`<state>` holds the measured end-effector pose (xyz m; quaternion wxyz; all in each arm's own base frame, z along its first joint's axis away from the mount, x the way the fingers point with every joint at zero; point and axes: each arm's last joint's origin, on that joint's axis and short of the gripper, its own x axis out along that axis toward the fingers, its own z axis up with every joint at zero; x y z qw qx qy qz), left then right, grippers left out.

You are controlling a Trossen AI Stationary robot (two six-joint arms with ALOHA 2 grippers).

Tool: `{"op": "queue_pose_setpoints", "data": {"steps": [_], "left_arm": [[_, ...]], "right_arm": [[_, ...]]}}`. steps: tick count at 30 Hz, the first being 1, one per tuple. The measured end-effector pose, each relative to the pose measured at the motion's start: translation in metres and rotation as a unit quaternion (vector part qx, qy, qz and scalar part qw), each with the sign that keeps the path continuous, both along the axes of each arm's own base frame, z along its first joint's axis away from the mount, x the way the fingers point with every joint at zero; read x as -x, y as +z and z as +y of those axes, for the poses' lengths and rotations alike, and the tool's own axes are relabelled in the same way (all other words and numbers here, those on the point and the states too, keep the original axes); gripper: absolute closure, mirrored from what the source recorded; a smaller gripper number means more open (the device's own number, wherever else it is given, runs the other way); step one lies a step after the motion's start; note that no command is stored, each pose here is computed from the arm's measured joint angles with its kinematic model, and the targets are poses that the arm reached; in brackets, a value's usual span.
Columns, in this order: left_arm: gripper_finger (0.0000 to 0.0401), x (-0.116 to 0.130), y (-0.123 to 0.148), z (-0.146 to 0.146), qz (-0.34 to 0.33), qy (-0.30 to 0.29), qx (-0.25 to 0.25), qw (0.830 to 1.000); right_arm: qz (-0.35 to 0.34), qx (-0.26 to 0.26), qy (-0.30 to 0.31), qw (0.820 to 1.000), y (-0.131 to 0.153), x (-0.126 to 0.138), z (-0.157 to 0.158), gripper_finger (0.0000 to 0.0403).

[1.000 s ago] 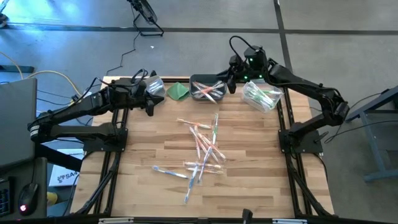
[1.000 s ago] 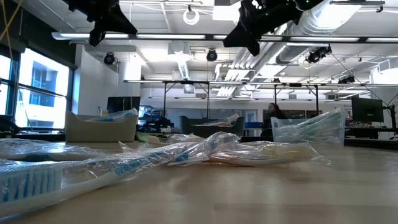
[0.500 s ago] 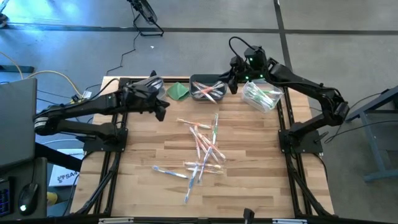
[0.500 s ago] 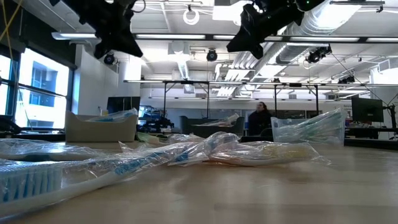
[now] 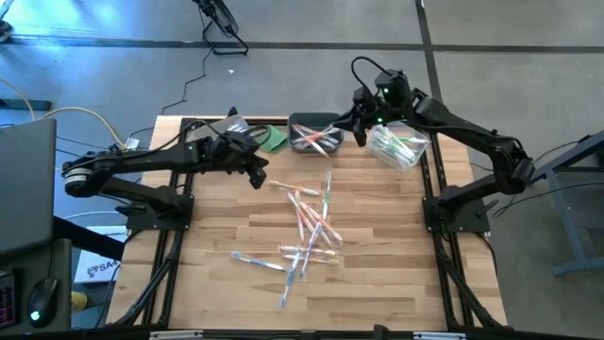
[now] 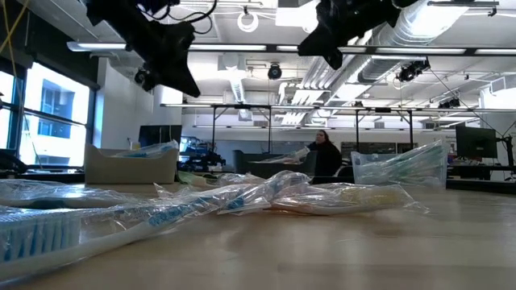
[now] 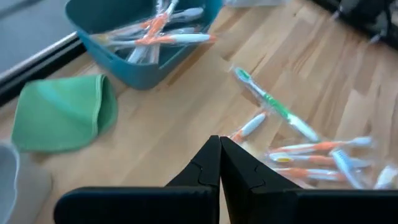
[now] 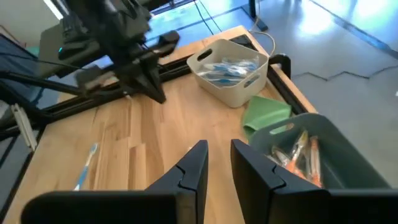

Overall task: Pick & Place Toothbrushes
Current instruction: Put the orange toothbrush into the blue bin

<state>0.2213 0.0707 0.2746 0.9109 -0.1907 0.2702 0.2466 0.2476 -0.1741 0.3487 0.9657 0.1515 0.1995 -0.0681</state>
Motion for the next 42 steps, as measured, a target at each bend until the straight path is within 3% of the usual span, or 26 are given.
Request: {"op": "queue_pose_setpoints", "data": {"steps": [6,15,23,27,35,42], "left_arm": [[0.0401,-0.018,-0.013,0.006,0.036,-0.049,-0.063,0.996],[0.0401,-0.037,-0.030,0.014,0.057,-0.080,-0.107,0.989],[0.0401,-0.026,-0.032,0.049,0.029,-0.080,-0.055,0.995],[0.0401,-0.019,-0.032,0.062,0.023,-0.095,-0.052,0.994],[0.0401,-0.026,-0.037,0.076,0.030,-0.157,-0.030,0.987],[0.0401,-0.038,-0.028,0.093,0.087,-0.200,-0.037,0.975]], "right_arm": [[0.003,0.038,-0.023,0.999,0.016,0.018,0.011,0.0341],[0.025,0.056,-0.067,0.996,0.028,0.045,0.020,0.0341],[0.042,0.049,-0.078,0.995,0.028,0.053,0.022,0.0341],[0.039,0.051,-0.078,0.995,0.029,0.052,0.022,0.0341],[0.023,0.043,-0.086,0.995,0.031,0.051,0.021,0.0341],[0.012,0.011,-0.104,0.994,0.032,0.051,0.021,0.0341]]}}
